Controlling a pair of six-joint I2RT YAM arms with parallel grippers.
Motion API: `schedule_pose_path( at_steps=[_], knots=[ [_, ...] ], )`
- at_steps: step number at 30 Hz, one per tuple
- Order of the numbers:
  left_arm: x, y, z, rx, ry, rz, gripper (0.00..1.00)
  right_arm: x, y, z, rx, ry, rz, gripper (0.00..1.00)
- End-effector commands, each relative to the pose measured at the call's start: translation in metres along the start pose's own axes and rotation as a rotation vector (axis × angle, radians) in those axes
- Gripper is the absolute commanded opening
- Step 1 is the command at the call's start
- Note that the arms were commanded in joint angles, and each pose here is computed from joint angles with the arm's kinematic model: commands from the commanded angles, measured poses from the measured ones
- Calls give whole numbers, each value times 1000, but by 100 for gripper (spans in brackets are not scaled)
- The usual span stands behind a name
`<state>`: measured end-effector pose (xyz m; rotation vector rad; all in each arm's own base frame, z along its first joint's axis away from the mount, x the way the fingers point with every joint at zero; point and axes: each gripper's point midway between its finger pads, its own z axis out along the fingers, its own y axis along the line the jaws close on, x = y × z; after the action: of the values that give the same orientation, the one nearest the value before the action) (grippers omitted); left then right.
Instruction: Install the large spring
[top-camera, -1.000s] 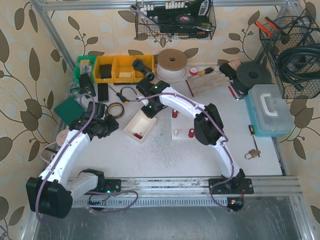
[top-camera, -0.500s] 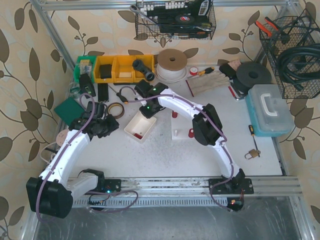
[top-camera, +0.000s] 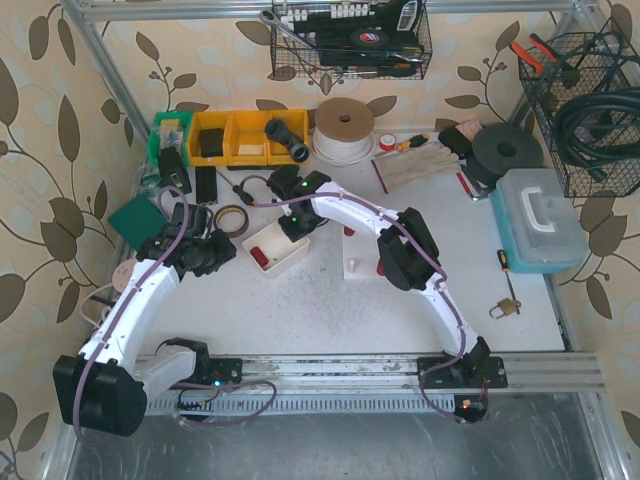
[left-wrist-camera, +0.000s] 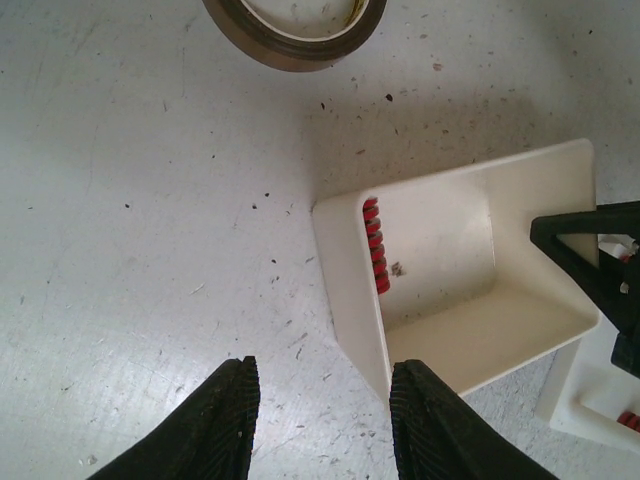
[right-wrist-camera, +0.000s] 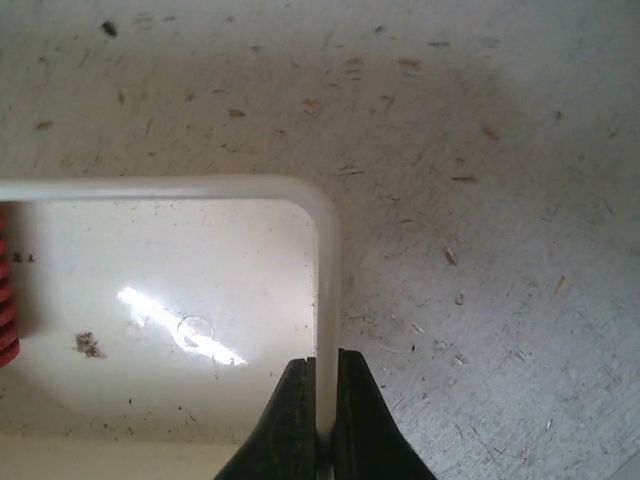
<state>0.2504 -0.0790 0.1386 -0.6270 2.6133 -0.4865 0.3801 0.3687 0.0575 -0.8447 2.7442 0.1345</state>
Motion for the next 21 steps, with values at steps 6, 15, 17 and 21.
schedule_pose_path(
  at_steps=[6,15,17,21],
  knots=[
    [-9,-12,-10,42,-20,24,42,19,-36,-16,194,-40,292,0],
    [-16,-31,-13,99,1,21,42,55,-35,4,190,-27,585,0],
    [-16,-36,-13,116,11,22,42,59,-36,6,195,-25,609,0],
    [-15,-37,-11,113,35,18,42,57,-35,0,183,-47,646,2]
  ],
)
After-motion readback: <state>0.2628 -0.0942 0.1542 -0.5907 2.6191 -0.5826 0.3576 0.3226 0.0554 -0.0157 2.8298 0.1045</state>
